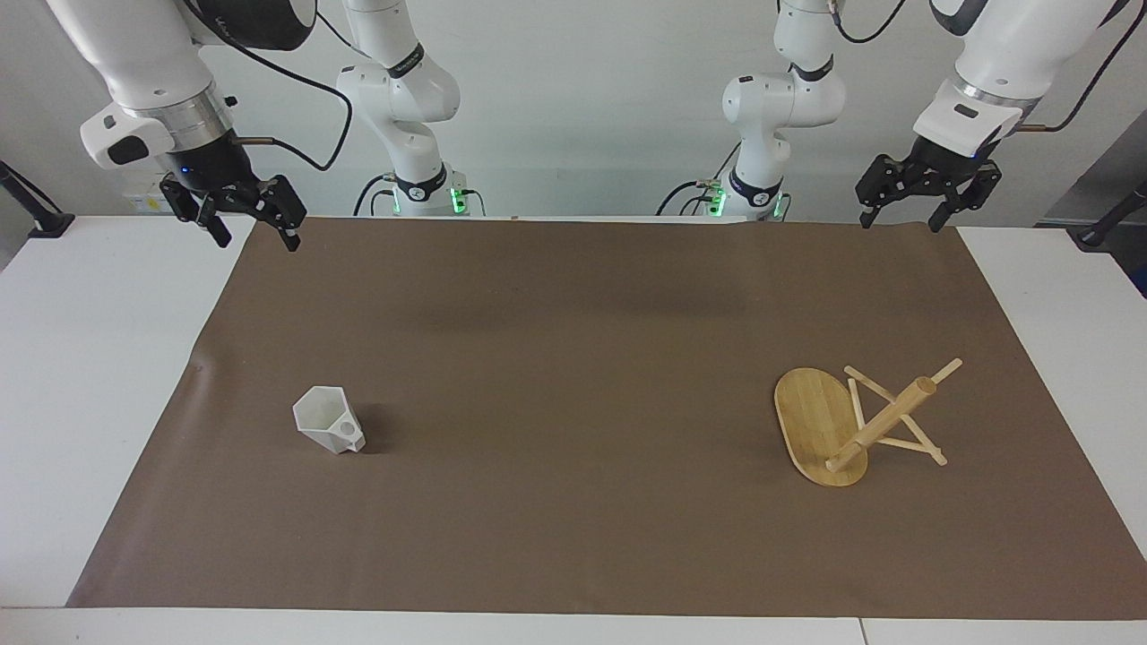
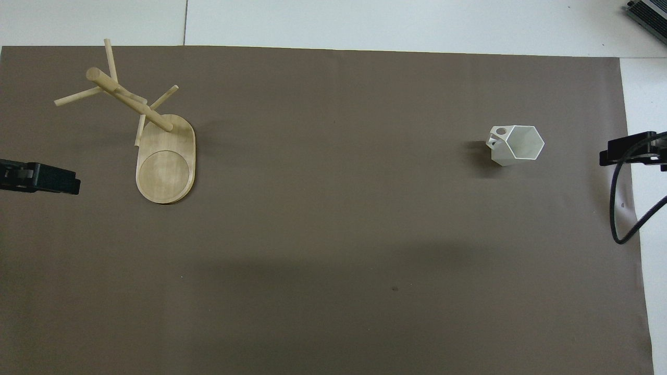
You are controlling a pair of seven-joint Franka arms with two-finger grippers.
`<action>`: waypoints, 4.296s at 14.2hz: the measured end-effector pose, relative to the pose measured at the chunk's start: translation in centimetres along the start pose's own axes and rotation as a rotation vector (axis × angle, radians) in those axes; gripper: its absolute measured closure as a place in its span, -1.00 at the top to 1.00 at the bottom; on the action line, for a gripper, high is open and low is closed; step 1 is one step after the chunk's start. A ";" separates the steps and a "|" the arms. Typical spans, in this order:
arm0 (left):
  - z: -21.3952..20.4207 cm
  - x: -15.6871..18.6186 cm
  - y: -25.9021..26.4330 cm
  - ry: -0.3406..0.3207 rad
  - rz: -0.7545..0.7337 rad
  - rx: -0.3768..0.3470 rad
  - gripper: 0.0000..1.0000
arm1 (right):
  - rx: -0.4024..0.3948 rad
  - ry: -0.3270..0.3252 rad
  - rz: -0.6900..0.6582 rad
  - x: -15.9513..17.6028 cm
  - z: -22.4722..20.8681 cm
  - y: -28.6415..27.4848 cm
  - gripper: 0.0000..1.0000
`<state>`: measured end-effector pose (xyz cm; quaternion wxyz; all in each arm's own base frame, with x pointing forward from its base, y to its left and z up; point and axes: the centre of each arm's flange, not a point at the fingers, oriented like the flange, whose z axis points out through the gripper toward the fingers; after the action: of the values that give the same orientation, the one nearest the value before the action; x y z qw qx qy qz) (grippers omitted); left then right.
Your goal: Hang cup on rack
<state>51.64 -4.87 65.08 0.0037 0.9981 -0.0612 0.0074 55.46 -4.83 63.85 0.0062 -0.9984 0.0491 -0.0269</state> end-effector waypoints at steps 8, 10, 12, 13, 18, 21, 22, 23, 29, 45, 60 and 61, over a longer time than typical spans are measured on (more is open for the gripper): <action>0.0 0.0 0.0 0.000 0.000 0.000 1.00 | 0.000 0.000 0.000 0.0 0.0 0.0 1.00; 0.0 0.0 0.0 0.000 0.000 0.000 1.00 | 0.000 0.000 0.000 0.0 0.0 0.0 1.00; 0.0 0.0 0.0 0.000 0.000 0.000 1.00 | 0.000 -0.001 0.000 0.0 0.0 0.0 1.00; 0.0 0.0 0.0 0.000 0.000 0.000 1.00 | 0.000 -0.001 0.000 0.0 0.0 0.0 1.00; 0.0 0.0 0.0 0.000 0.000 0.000 1.00 | 0.000 -0.002 0.000 0.0 0.1 0.0 1.00; 0.0 0.0 0.0 0.000 0.000 0.000 1.00 | 0.000 -0.002 0.000 0.0 0.1 0.0 1.00; 0.0 0.0 0.0 0.000 0.000 0.000 1.00 | 0.000 -0.002 0.000 0.0 0.1 0.0 1.00; 0.0 0.0 0.0 0.000 0.000 0.000 1.00 | 0.000 -0.002 0.000 0.0 0.1 0.0 1.00; 0.0 0.0 0.0 0.000 0.000 0.000 1.00 | 0.000 -0.002 0.000 0.0 0.1 0.0 1.00; 0.0 0.0 0.0 0.000 0.000 0.000 1.00 | 0.005 0.087 0.139 0.9 5.8 0.9 1.00; 0.0 0.0 0.0 0.000 0.000 0.000 1.00 | 0.010 0.091 0.401 5.6 21.8 3.1 1.00; 0.0 0.0 0.0 0.000 0.000 0.000 1.00 | 0.010 0.087 0.410 5.6 22.0 3.0 1.00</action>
<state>51.64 -4.87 65.08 0.0037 0.9981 -0.0612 0.0074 61.90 -8.16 42.12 0.0143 -0.9653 0.2515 -0.0681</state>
